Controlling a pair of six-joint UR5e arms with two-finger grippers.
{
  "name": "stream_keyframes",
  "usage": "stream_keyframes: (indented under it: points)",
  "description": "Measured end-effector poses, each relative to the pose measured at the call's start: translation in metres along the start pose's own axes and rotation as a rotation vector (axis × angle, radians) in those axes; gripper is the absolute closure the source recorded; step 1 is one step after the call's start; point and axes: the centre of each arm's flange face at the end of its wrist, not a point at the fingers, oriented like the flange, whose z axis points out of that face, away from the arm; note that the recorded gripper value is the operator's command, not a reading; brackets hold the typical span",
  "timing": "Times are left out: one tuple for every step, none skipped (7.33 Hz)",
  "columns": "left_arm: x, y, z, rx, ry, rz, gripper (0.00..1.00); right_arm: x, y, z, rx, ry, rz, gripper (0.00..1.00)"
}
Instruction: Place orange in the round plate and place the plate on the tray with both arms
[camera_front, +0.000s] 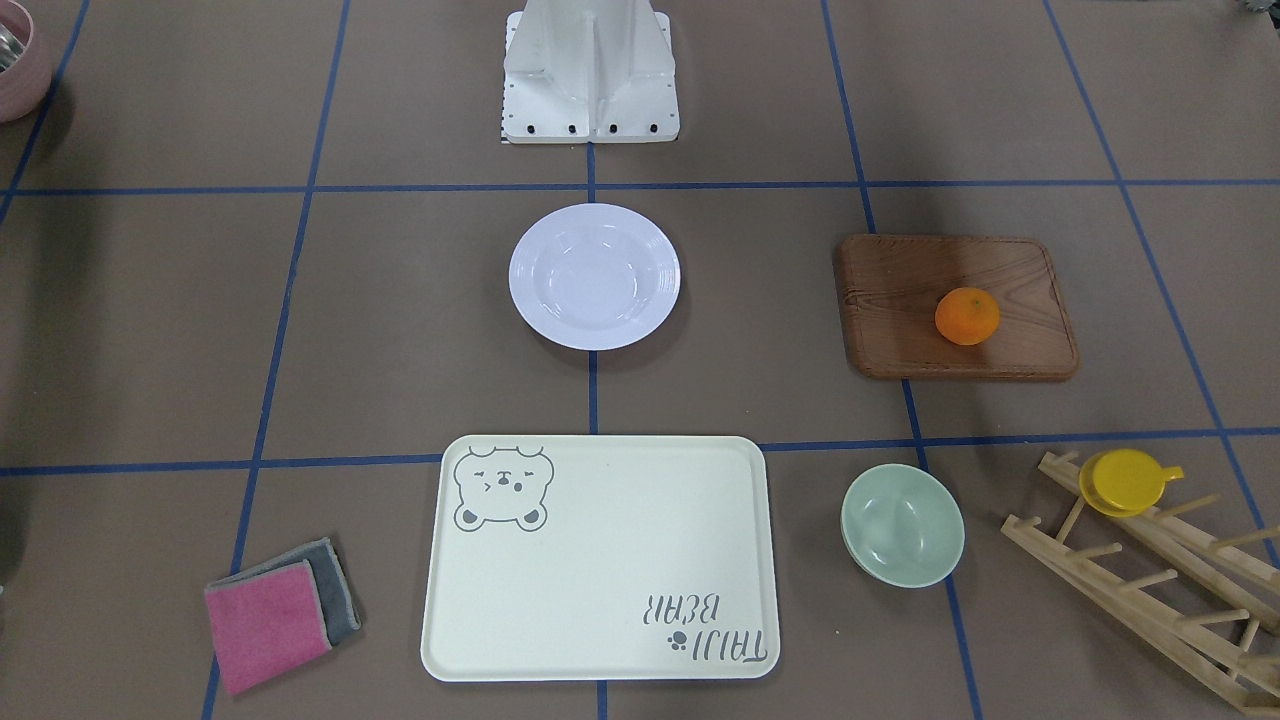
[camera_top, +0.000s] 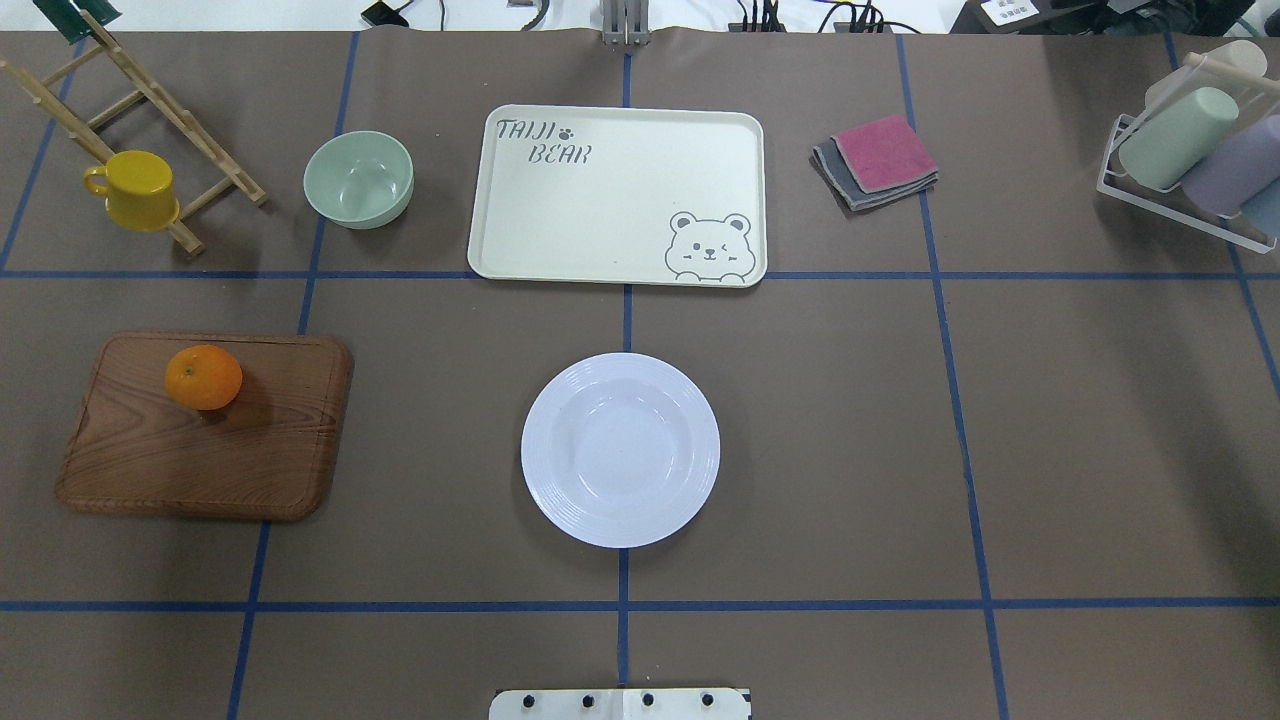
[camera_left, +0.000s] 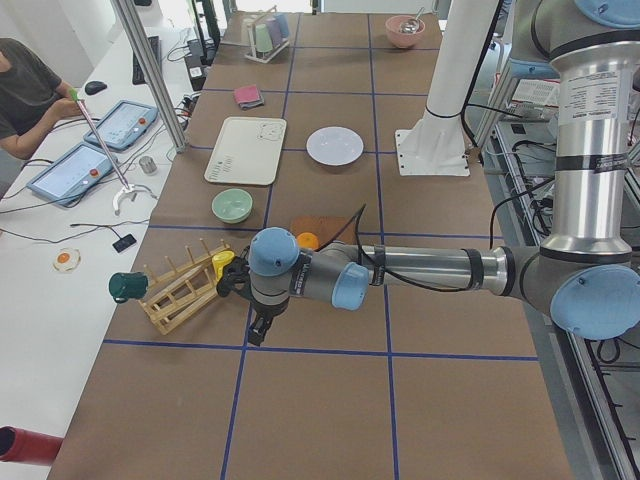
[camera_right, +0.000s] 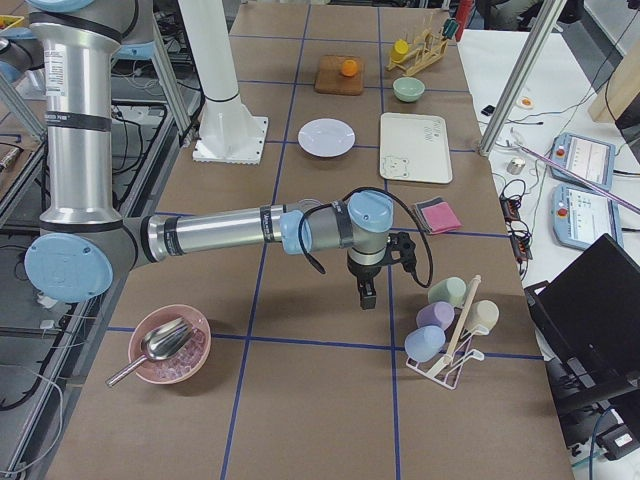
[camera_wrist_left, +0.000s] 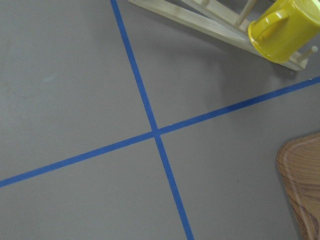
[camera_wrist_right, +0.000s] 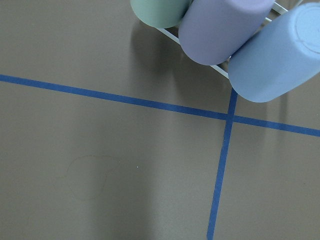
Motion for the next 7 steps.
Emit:
stream_keyframes:
  points:
    - [0.003, -0.001, -0.001, 0.009, 0.014, 0.008, 0.0, -0.003, 0.0, 0.002, -0.003, -0.001, -0.005, 0.0]
    - [0.006, 0.001, -0.001, 0.014, 0.042, 0.009, 0.0, -0.007, -0.001, 0.004, -0.009, -0.003, -0.012, 0.0]
    - [0.007, 0.005, 0.0, 0.014, 0.064, 0.004, 0.0, -0.013, -0.002, 0.008, -0.017, -0.005, -0.021, 0.0]
    - [0.008, 0.008, 0.001, 0.011, 0.073, -0.004, 0.0, -0.019, -0.003, 0.012, -0.024, -0.007, -0.032, 0.0]
    - [0.018, 0.004, 0.003, 0.007, 0.08, -0.019, 0.0, -0.024, -0.004, 0.013, -0.026, -0.009, -0.041, 0.0]
    - [0.05, -0.008, 0.01, -0.008, 0.093, -0.032, 0.0, -0.028, -0.005, 0.015, -0.029, -0.011, -0.05, 0.0]
    - [0.098, -0.021, 0.019, -0.029, 0.102, -0.036, 0.0, -0.033, -0.005, 0.017, -0.033, -0.012, -0.061, 0.0]
